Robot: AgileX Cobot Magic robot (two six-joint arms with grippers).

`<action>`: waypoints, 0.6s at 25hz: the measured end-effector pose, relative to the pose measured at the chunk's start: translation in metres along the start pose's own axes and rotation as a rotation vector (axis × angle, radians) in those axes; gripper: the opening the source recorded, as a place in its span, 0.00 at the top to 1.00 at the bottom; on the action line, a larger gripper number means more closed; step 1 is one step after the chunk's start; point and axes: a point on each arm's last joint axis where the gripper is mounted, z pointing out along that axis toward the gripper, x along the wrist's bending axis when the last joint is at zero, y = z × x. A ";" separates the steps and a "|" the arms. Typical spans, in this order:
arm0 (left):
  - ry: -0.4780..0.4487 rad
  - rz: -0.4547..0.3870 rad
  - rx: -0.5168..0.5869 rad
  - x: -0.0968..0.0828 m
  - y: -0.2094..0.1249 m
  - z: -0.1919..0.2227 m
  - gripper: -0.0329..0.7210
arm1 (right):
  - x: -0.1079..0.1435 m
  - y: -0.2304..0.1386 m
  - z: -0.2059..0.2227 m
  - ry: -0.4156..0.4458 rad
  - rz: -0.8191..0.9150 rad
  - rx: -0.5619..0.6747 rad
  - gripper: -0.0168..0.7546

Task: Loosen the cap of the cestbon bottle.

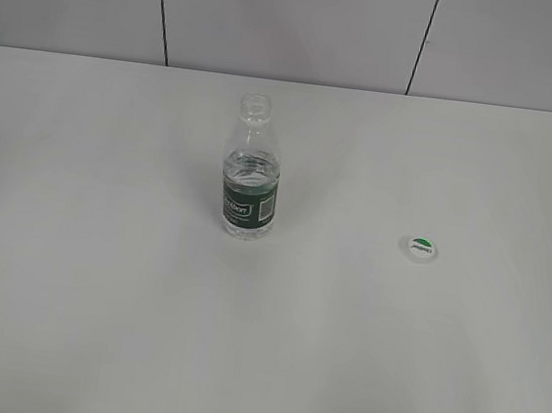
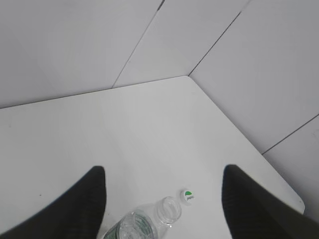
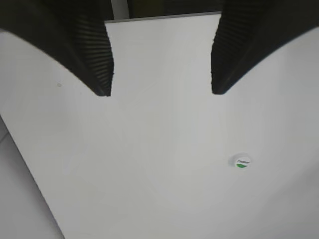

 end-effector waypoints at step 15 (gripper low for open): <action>0.043 0.011 -0.025 0.004 0.002 0.000 0.36 | 0.001 0.000 0.000 -0.059 0.031 0.006 0.37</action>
